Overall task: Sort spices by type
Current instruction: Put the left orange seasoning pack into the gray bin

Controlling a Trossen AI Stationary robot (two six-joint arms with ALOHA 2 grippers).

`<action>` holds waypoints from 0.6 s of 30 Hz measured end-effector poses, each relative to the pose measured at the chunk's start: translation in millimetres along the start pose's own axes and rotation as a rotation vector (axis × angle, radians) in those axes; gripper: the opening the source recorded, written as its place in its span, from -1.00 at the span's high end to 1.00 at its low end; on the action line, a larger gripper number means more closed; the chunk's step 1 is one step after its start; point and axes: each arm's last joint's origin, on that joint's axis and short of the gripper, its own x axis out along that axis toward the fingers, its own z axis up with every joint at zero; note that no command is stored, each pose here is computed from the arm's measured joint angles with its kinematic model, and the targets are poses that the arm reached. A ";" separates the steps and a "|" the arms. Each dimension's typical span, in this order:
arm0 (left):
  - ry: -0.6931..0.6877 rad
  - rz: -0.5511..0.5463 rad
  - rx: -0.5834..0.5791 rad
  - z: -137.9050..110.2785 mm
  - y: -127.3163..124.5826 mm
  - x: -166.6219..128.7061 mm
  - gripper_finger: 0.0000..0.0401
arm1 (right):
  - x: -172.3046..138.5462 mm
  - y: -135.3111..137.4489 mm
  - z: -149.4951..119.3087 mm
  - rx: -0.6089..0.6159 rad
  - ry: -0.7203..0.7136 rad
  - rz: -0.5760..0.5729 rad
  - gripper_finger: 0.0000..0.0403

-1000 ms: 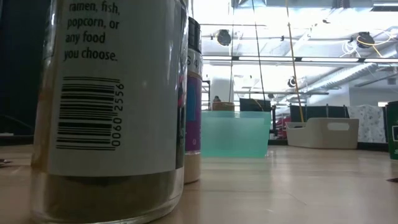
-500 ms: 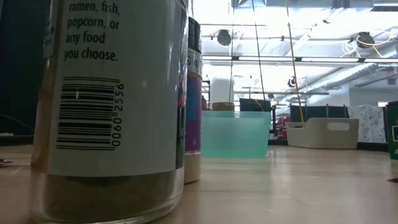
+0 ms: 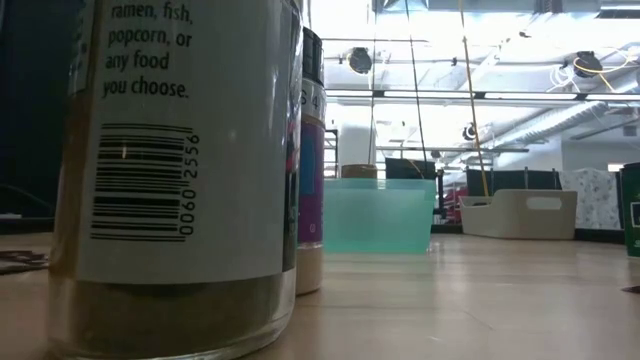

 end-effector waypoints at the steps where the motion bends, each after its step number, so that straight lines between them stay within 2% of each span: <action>1: -0.003 0.000 0.013 0.2 0.1 -0.7 0.28 | 0.0 0.0 0.0 0.000 -0.001 -0.001 -0.68; 5: -0.009 -0.004 0.042 0.8 0.4 -3.1 0.80 | 0.0 -0.1 0.1 -0.021 -0.005 -0.003 -0.68; 6: -0.012 -0.007 0.049 1.2 0.7 -4.4 0.87 | 0.1 -0.3 0.5 -0.034 -0.014 -0.009 -0.68; 9: -0.018 -0.012 0.058 7.9 5.1 -19.8 0.86 | 1.4 -3.7 4.4 -0.104 -0.069 -0.053 -0.68; 13: -0.117 -0.047 0.078 28.6 15.0 -73.2 0.78 | 3.1 -18.2 16.8 -0.201 -0.111 -0.104 -0.68; 18: -0.419 -0.050 0.149 46.4 40.7 -156.1 0.88 | -2.7 -38.5 30.5 -0.316 -0.170 -0.173 -0.68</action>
